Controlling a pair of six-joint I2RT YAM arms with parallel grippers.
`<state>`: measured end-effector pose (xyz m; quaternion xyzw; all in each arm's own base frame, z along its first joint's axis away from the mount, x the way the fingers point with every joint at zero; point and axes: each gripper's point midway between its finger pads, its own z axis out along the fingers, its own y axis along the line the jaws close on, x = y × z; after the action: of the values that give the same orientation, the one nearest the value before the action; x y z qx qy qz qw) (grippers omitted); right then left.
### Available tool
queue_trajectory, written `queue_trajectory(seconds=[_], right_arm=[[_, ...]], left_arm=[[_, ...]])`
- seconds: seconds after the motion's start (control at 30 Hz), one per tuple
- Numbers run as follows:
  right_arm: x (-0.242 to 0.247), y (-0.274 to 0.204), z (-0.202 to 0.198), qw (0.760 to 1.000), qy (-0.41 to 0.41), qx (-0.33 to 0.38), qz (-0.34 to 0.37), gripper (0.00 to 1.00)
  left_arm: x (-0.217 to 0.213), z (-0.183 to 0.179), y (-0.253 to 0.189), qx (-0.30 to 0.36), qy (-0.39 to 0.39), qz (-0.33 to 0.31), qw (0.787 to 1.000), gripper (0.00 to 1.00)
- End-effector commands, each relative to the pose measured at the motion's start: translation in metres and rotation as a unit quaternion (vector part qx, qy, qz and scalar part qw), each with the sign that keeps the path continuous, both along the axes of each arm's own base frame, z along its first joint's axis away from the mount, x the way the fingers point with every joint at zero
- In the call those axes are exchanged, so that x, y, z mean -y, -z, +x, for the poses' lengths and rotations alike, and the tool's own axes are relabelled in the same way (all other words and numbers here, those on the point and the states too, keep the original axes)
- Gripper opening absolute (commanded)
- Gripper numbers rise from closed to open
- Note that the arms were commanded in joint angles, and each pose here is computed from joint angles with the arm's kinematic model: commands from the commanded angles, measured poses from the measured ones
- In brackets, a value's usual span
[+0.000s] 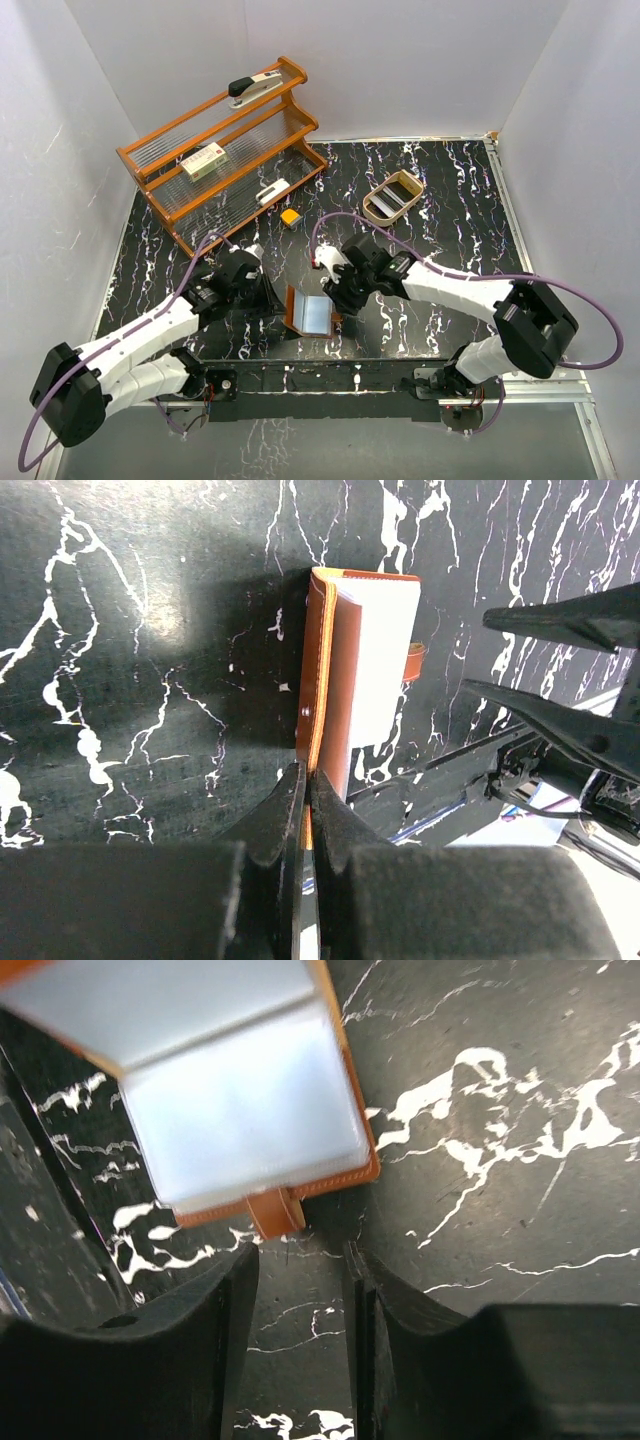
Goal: Put the credit cards into the card holder
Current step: Close the card holder at the center of the board.
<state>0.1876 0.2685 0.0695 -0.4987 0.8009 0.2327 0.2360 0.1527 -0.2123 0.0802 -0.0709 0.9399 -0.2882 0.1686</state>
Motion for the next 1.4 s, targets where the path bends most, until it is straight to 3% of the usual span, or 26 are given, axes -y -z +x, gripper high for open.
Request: queue_trajectory(seconds=[0.0, 0.43, 1.0, 1.37], right_arm=[[-0.006, 0.002, -0.008, 0.997, -0.062, 0.035, 0.03, 0.37], [-0.034, 0.01, -0.016, 0.987, -0.11, 0.104, 0.052, 0.46], [-0.07, 0.021, -0.006, 0.968, -0.175, 0.158, 0.086, 0.46], [-0.076, 0.032, -0.013, 0.961, -0.213, 0.155, 0.085, 0.38]], left_arm=[[-0.013, 0.002, -0.007, 0.013, -0.023, 0.013, 1.0, 0.0], [-0.033, -0.003, -0.012, 0.026, -0.061, 0.024, 0.998, 0.0], [-0.038, -0.007, -0.01, 0.025, -0.069, 0.02, 0.997, 0.0], [-0.037, -0.008, -0.009, 0.023, -0.072, 0.017, 0.997, 0.0]])
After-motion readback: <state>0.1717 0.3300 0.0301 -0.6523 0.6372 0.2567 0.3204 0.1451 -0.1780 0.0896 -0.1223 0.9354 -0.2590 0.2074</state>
